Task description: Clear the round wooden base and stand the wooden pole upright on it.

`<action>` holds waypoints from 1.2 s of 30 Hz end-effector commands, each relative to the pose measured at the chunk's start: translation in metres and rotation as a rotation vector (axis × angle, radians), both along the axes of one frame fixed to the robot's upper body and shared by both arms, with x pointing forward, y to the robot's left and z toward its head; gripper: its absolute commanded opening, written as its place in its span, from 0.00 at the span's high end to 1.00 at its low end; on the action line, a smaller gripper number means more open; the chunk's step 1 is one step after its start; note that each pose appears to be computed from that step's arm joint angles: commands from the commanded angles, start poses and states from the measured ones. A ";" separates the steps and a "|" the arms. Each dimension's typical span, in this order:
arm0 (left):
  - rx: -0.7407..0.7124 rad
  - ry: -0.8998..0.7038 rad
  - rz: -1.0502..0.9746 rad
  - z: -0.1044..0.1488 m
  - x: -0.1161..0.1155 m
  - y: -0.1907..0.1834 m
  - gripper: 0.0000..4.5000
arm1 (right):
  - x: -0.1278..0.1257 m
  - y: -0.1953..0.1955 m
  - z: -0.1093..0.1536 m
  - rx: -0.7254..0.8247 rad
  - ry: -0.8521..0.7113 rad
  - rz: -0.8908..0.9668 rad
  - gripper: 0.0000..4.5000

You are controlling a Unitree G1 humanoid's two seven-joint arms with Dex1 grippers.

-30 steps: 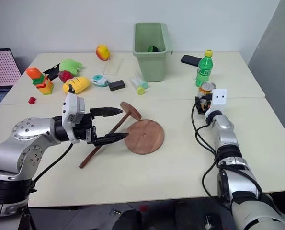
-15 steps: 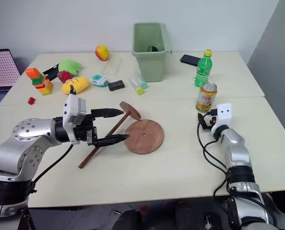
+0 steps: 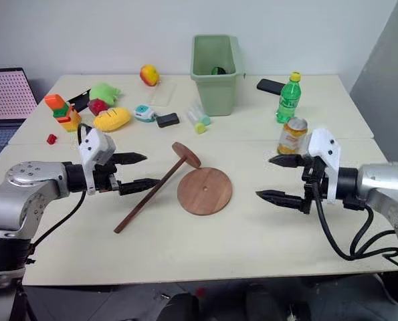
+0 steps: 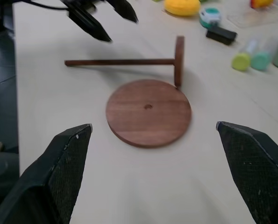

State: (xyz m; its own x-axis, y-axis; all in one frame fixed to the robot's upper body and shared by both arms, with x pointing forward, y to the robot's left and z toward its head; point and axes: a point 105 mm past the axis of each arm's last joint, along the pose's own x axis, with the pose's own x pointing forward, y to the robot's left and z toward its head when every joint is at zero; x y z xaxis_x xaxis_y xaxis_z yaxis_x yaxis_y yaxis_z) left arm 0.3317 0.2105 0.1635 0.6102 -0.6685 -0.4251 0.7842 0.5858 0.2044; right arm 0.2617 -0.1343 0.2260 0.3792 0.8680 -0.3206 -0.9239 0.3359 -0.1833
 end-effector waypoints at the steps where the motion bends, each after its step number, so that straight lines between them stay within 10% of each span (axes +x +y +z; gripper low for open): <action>1: 0.073 -0.017 0.050 -0.012 0.018 -0.005 0.00 | -0.006 0.012 0.008 -0.038 -0.013 0.085 0.01; 24: 0.103 0.097 0.083 -0.034 0.042 -0.015 0.93 | -0.006 0.029 0.020 0.026 -0.059 0.104 0.00; 34: 0.354 0.262 -0.106 -0.029 0.010 0.003 0.94 | -0.008 0.035 0.022 0.055 -0.051 0.128 0.00; 36: 0.379 0.266 -0.112 -0.026 0.013 0.004 0.78 | -0.008 0.036 0.021 0.065 -0.051 0.124 0.00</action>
